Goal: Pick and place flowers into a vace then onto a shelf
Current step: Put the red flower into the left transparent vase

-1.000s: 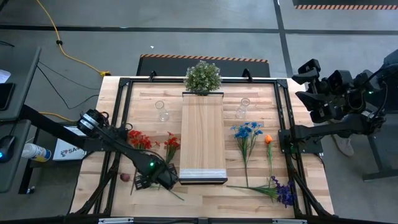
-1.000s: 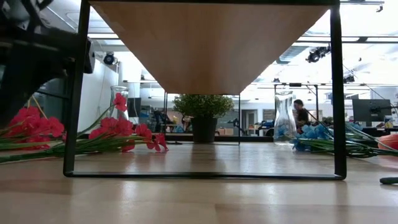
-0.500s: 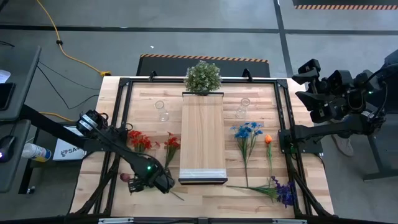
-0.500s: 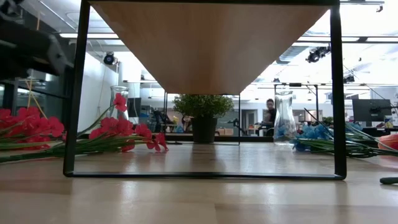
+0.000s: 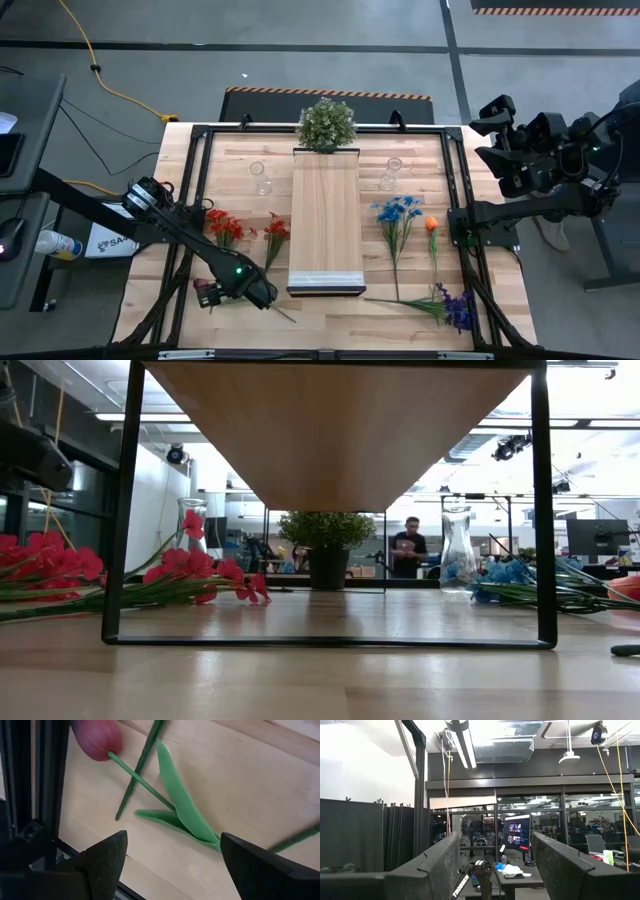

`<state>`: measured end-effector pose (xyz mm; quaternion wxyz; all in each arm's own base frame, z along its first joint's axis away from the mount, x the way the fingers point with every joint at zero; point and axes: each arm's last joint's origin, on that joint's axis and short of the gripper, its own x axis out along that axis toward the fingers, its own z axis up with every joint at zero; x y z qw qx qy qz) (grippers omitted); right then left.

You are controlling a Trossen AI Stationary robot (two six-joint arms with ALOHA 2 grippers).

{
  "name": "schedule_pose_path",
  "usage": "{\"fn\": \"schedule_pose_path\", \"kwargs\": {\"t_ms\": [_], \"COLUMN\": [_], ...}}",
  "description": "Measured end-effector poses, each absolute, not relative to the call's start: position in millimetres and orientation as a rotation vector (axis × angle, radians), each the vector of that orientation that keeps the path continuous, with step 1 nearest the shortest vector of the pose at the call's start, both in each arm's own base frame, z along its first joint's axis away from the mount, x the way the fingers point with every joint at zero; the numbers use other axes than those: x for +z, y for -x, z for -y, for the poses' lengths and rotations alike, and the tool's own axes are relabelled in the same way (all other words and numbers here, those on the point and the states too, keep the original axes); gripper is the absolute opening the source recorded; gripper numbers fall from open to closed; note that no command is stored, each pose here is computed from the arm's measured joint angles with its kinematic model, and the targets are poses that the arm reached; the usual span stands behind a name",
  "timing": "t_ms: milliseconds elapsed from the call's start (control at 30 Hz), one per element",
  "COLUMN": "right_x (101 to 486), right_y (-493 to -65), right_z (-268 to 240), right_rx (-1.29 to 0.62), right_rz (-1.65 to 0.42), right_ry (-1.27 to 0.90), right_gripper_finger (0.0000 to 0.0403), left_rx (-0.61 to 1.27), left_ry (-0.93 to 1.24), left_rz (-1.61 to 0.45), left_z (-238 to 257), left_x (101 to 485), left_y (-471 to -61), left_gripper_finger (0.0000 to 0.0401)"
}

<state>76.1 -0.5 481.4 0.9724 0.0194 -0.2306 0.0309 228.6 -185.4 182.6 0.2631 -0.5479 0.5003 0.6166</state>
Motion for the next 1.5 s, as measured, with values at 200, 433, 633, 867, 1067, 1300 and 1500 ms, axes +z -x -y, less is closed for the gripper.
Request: {"fn": "schedule_pose_path", "kwargs": {"t_ms": [200,433,633,867,1067,1300,1500], "right_x": [481,485,486,486,487,487,487], "right_y": [-76,-74,-74,-74,-73,-73,-73], "right_z": [0,0,0,-1,-1,-1,-1], "right_rx": [0.063,0.064,0.071,0.104,0.101,0.101,0.101], "right_rz": [0.466,0.501,0.518,0.516,0.524,0.528,0.528], "right_ry": [-0.039,-0.037,-0.034,-0.025,-0.026,-0.026,-0.026], "right_gripper_finger": [0.0236,0.0236,0.0236,0.0236,0.0236,0.0236,0.0236], "left_rx": [1.714,1.762,1.792,1.783,1.8,1.8,1.78], "left_ry": [1.454,1.44,1.44,1.45,1.453,1.445,1.442], "left_rz": [-1.375,-1.392,-1.394,-1.407,-1.406,-1.385,-1.354], "left_z": [191,193,189,185,182,182,182], "left_x": [162,144,143,132,130,127,126], "left_y": [-235,-241,-244,-239,-239,-239,-240], "left_gripper_finger": [0.0351,0.0351,0.0351,0.0351,0.035,0.0298,0.0234]}}
